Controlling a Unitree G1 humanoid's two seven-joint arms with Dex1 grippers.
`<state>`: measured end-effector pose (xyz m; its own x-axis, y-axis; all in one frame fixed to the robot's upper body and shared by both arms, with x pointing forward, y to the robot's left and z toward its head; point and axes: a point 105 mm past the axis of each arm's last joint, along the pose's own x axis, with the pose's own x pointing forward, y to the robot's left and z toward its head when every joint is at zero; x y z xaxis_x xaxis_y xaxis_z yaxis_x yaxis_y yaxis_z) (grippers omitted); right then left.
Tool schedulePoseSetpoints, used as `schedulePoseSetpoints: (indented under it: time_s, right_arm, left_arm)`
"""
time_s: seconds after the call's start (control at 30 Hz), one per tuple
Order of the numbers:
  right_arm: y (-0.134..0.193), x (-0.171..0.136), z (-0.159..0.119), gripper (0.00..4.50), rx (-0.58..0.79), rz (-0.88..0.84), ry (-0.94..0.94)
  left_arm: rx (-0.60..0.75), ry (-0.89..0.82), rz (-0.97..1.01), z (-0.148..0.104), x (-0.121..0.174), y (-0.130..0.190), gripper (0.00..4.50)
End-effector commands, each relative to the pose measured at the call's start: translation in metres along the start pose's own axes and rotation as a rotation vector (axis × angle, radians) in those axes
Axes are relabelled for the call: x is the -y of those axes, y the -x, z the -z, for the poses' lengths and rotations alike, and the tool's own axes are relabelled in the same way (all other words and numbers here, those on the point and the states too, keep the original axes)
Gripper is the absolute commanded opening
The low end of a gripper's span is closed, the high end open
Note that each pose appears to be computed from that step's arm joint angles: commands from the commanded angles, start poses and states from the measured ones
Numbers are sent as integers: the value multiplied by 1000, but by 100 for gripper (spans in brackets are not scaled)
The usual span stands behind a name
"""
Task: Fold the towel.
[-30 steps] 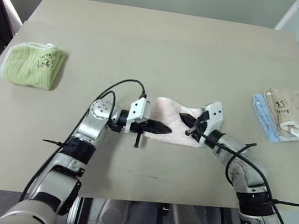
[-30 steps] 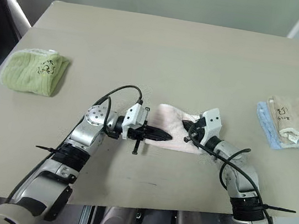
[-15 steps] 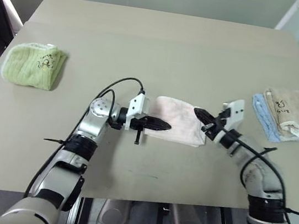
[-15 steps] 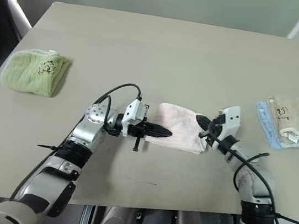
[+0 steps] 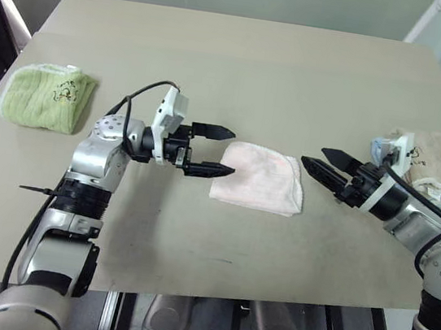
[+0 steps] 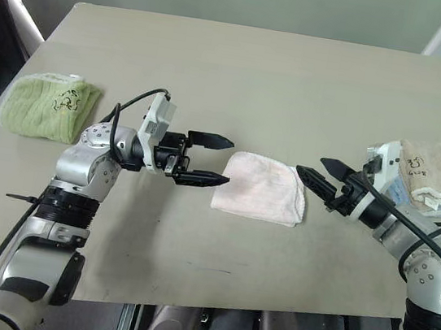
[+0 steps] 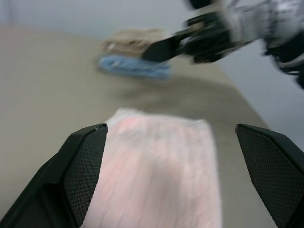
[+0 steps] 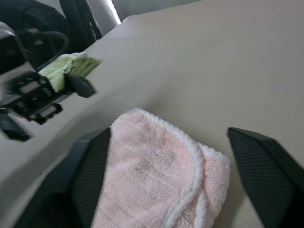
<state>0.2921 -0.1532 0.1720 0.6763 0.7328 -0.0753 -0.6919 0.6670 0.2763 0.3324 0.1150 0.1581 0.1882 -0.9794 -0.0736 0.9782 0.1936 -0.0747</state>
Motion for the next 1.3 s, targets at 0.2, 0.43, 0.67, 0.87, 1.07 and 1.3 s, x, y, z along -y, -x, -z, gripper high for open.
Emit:
schedulePoseSetpoints:
  time_s: [0.2,0.43,0.67,0.87,1.07,1.3]
  right_arm:
    - [13,2,4,449,-123,-6,2]
    - [17,4,-3,449,-106,14,-7]
    - [22,7,-3,449,-102,44,-41]
    - [27,6,3,449,-132,51,-27]
    - [22,2,5,449,-132,45,-13]
    - [22,-11,4,449,-161,-16,69]
  left_arm:
    - [-126,368,-202,23,-9,11,450]
    - [-142,774,-261,35,-11,15,450]
    - [-110,1001,-200,34,-5,9,450]
    - [-136,1159,-79,41,16,-9,450]
    - [-189,1191,-54,57,26,-30,450]
    - [-156,1208,-61,57,19,-44,450]
